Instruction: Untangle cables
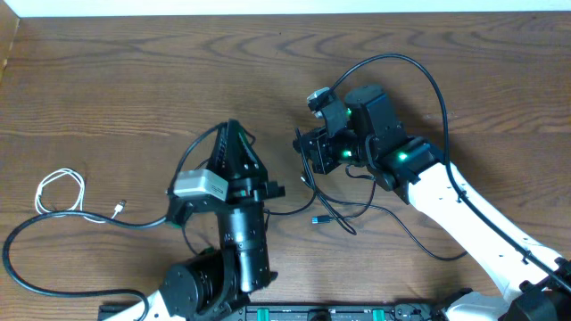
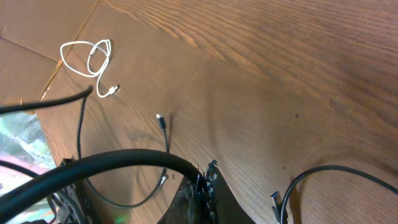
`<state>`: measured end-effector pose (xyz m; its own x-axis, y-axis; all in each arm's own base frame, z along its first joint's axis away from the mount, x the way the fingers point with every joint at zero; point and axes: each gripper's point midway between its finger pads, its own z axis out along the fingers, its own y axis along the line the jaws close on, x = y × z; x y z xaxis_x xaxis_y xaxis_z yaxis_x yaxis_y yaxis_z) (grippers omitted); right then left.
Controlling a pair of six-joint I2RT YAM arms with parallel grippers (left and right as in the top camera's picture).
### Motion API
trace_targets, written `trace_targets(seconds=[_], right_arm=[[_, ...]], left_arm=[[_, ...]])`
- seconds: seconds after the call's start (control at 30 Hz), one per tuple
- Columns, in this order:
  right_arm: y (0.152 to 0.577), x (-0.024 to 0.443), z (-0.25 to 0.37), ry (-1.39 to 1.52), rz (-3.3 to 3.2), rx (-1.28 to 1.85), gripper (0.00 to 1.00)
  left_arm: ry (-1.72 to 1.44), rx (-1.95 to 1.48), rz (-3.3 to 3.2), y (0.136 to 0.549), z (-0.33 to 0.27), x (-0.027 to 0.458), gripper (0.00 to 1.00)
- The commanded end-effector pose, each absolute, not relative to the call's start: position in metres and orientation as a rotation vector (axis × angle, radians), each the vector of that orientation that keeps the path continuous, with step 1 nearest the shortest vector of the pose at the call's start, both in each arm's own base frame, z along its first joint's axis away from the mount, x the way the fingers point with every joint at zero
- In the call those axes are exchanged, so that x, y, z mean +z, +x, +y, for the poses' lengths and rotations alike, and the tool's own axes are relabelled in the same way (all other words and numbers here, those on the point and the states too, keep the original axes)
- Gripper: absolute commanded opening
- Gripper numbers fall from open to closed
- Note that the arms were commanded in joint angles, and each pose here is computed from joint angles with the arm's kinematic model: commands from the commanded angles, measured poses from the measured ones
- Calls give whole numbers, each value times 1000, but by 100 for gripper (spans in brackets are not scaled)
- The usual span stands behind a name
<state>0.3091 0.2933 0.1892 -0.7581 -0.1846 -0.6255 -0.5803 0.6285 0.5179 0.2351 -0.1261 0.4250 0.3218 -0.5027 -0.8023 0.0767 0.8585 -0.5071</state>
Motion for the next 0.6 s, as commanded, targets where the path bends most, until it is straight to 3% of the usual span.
trace_targets(seconds=[0.0,0.33,0.57], right_arm=[[310,190,293,-585,2331,1000,1],[310,189,292,-582,2334,995,1],[311,184,287,-564,2360,958,1]], left_arm=[[-432,-494,1078,236,-121,465,8],[-245,-516,966,255,-137,540,8],[-318,-472,1014,300,-133,536,8]])
